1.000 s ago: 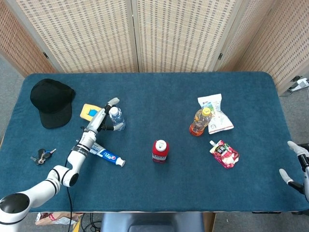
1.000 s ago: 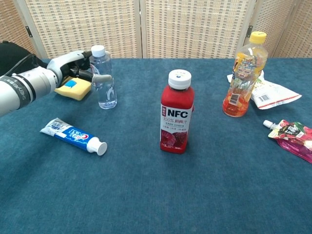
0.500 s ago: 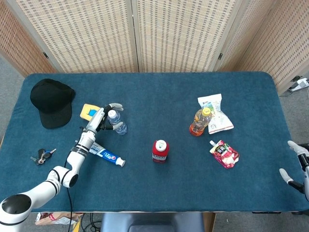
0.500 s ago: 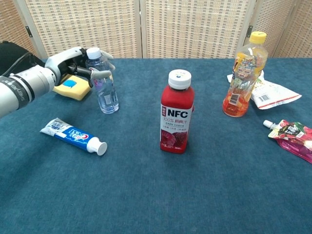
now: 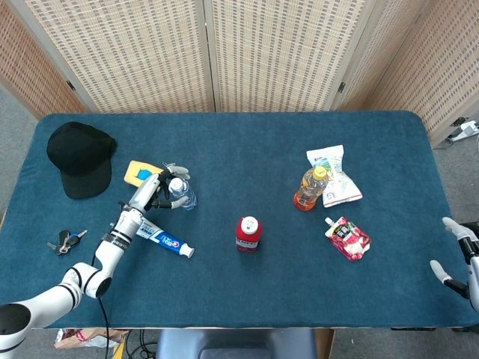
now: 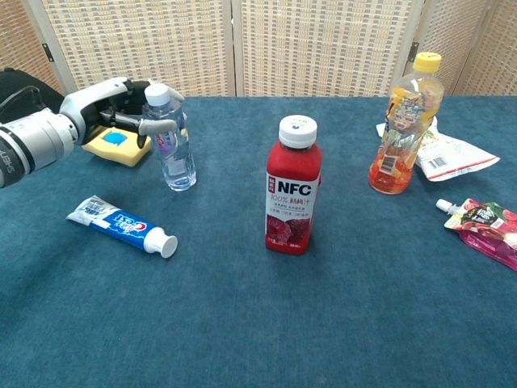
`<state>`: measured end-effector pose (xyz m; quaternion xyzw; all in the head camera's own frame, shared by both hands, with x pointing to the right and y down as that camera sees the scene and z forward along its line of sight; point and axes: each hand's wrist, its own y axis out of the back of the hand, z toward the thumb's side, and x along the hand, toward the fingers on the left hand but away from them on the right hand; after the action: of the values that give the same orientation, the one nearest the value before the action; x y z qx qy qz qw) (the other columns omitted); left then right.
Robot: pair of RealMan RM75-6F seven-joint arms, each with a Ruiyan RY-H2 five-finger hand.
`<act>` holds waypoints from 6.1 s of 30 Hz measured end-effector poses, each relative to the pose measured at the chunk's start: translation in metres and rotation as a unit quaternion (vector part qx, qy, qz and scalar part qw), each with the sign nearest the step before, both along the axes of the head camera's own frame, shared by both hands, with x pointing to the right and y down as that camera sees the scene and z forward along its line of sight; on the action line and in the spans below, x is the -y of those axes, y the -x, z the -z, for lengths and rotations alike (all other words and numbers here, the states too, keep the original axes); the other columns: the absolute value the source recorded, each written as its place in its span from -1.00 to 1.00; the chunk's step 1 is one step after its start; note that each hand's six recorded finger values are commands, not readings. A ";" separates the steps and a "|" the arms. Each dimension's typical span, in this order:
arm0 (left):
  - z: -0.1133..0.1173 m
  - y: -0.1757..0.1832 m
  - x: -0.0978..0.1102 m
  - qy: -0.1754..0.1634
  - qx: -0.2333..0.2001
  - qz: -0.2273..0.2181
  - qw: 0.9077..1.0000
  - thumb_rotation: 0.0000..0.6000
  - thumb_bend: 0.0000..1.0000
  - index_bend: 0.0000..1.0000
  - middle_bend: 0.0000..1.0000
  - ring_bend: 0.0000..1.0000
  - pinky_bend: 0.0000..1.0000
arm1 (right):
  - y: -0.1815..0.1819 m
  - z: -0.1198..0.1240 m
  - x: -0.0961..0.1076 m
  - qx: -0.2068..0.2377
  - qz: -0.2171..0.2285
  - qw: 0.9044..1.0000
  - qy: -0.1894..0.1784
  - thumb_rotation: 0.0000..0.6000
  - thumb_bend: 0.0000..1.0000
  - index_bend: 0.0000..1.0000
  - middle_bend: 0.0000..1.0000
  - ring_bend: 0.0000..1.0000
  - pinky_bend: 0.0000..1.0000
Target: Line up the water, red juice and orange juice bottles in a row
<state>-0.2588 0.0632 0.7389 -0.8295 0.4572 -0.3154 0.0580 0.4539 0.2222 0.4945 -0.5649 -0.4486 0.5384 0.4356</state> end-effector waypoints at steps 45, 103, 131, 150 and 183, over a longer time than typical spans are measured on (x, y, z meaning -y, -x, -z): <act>0.053 -0.027 -0.043 -0.065 -0.047 -0.090 0.993 1.00 -0.59 0.27 0.01 -0.01 0.58 | 0.002 0.000 0.000 0.006 0.004 1.000 -0.002 1.00 -0.59 -0.56 -0.34 -0.55 -0.49; 0.087 -0.054 -0.063 -0.068 -0.079 -0.125 0.987 1.00 -0.59 -1.00 -1.00 -0.93 -0.59 | -0.013 -0.005 -0.006 0.011 -0.014 1.000 -0.001 1.00 -0.59 -0.56 -0.34 -0.55 -0.49; 0.125 0.126 -0.031 -0.101 0.162 0.058 0.980 1.00 -0.59 -1.00 -1.00 -0.93 -0.59 | 0.005 -0.019 0.009 0.042 0.018 0.998 0.041 1.00 -0.59 -0.56 -0.34 -0.55 -0.49; 0.136 0.169 -0.114 -0.102 0.296 0.018 0.950 1.00 -0.59 -0.97 -1.00 -0.93 -0.63 | 0.038 -0.056 0.034 0.165 0.022 0.977 0.132 1.00 -0.88 -0.95 -0.83 -0.84 -0.49; 0.156 0.164 -0.128 -0.098 0.289 0.013 0.952 1.00 -0.59 -0.97 -1.00 -0.93 -0.64 | 0.108 -0.139 0.129 0.391 -0.072 0.889 0.228 1.00 -0.94 -1.00 -1.00 -1.00 -1.00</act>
<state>-0.4229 0.1908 0.5826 -0.6870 0.4607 -0.4960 0.2641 0.3460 0.0929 0.6335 -0.7796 -0.4869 0.3915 0.0448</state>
